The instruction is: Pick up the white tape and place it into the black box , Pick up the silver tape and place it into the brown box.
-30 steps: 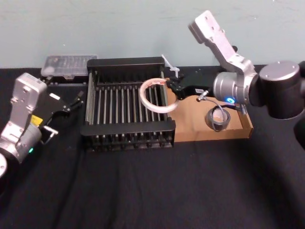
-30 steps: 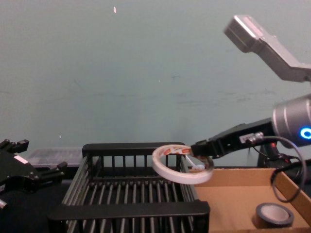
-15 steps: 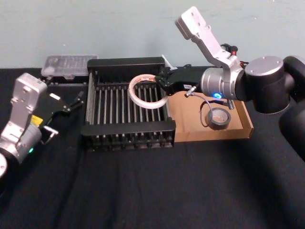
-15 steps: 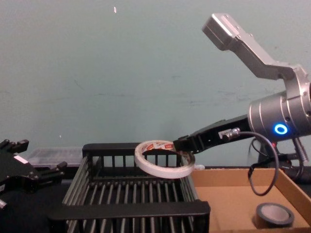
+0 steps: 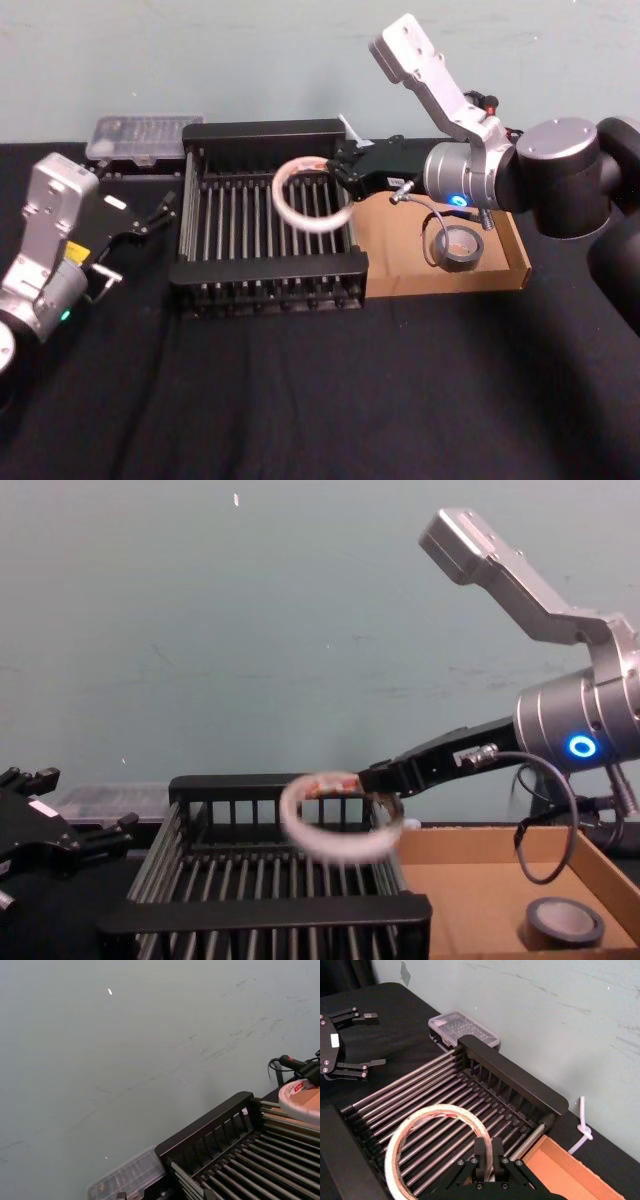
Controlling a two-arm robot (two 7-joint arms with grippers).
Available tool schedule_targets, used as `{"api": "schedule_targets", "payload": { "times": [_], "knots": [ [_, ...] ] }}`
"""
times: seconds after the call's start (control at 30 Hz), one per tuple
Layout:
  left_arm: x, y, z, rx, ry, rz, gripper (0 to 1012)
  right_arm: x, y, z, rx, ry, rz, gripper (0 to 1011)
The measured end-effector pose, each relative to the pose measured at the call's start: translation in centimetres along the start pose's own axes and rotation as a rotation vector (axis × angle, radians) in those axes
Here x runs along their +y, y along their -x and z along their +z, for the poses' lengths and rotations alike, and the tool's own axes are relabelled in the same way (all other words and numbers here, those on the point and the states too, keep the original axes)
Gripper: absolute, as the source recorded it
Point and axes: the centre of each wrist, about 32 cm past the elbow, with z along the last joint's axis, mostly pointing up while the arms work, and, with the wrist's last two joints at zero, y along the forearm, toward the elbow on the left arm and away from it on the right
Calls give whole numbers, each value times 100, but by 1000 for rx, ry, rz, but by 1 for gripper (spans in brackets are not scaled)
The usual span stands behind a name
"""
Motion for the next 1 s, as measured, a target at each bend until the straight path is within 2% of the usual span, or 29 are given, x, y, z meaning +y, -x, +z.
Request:
{"api": "schedule_targets", "payload": {
  "times": [0.17, 0.2, 0.4, 0.47, 0.77, 0.8, 1.0],
  "knots": [
    [0, 0, 0, 0, 0, 0, 1001, -2, 0, 1, 0, 0, 0, 223],
    [0, 0, 0, 0, 0, 0, 1001, -3, 0, 0, 1, 0, 0, 277],
    [0, 0, 0, 0, 0, 0, 1001, -5, -1, -1, 1, 1, -1, 437],
    [0, 0, 0, 0, 0, 0, 1001, -5, -1, -2, 1, 1, -1, 530],
    [0, 0, 0, 0, 0, 0, 1001, -8, -1, -4, 2, 2, -1, 787],
    [0, 0, 0, 0, 0, 0, 1001, -8, -1, -4, 2, 2, -1, 847],
    [0, 0, 0, 0, 0, 0, 1001, -8, -1, -3, 3, 1, -1, 978]
  ]
}}
